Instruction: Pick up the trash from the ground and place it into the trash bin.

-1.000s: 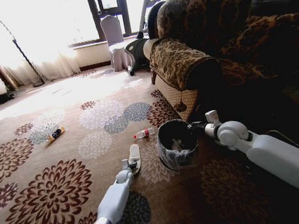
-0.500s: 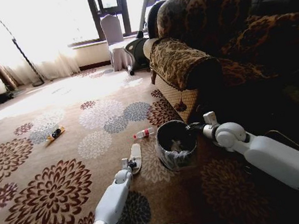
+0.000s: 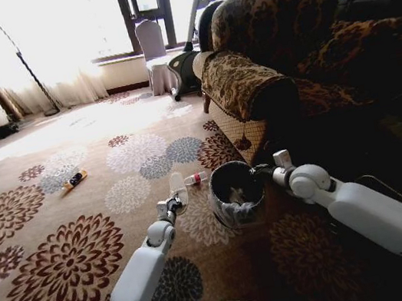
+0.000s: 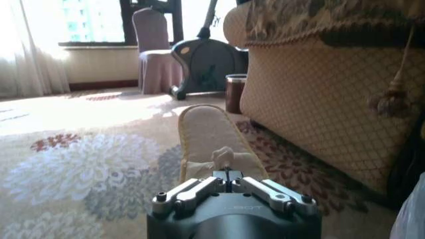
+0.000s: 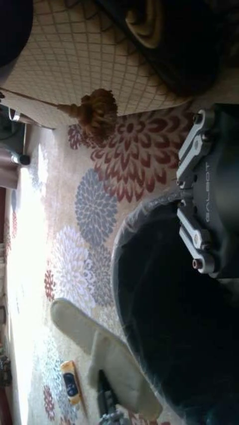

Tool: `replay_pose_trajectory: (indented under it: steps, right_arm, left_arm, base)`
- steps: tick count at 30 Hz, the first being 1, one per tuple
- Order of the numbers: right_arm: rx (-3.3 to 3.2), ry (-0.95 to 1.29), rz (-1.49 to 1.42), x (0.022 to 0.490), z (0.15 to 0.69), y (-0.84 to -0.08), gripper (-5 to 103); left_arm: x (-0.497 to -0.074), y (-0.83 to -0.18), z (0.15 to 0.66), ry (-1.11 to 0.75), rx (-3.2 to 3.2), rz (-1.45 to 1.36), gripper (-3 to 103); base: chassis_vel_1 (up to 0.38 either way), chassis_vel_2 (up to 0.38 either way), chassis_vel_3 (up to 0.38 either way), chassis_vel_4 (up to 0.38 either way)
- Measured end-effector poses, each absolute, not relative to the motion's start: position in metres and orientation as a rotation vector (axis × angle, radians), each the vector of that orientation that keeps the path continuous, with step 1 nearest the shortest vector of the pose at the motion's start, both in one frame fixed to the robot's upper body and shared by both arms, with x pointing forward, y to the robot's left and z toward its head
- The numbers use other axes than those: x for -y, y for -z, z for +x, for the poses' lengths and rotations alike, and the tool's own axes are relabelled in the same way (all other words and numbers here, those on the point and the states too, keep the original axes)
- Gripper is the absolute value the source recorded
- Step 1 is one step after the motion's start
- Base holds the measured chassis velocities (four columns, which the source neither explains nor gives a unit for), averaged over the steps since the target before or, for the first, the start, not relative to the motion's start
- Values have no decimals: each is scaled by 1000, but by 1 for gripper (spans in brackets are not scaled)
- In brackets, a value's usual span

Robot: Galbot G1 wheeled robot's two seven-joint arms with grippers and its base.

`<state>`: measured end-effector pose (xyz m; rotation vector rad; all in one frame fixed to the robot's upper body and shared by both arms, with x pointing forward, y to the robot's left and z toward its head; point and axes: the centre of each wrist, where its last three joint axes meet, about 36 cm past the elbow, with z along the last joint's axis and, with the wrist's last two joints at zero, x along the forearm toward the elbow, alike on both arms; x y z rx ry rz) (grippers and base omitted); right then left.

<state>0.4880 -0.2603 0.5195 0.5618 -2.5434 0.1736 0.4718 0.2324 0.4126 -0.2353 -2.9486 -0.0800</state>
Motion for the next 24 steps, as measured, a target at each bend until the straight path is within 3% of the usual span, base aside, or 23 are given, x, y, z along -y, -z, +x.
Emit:
replay_pose_trajectory:
  steps: [7,10,17,24]
  right_arm:
    - [2509,-177,556,233,505,-499,2]
    - [2501,-184,587,200,511,-495,2]
    - [2483,-196,697,148,510,-509,2]
    - [2487,-206,717,135,515,-518,2]
  left_arm:
    - [-243,-511,445,124,3150,-451,0]
    - [-238,-539,430,63,3178,-722,0]
    - [-216,-532,430,-35,3132,-951,0]
    - [-211,-501,438,-48,3093,-983,0]
  base:
    - [0,0,0,0]
    - [0,0,0,0]
    - [0,0,0,0]
    - [0,0,0,0]
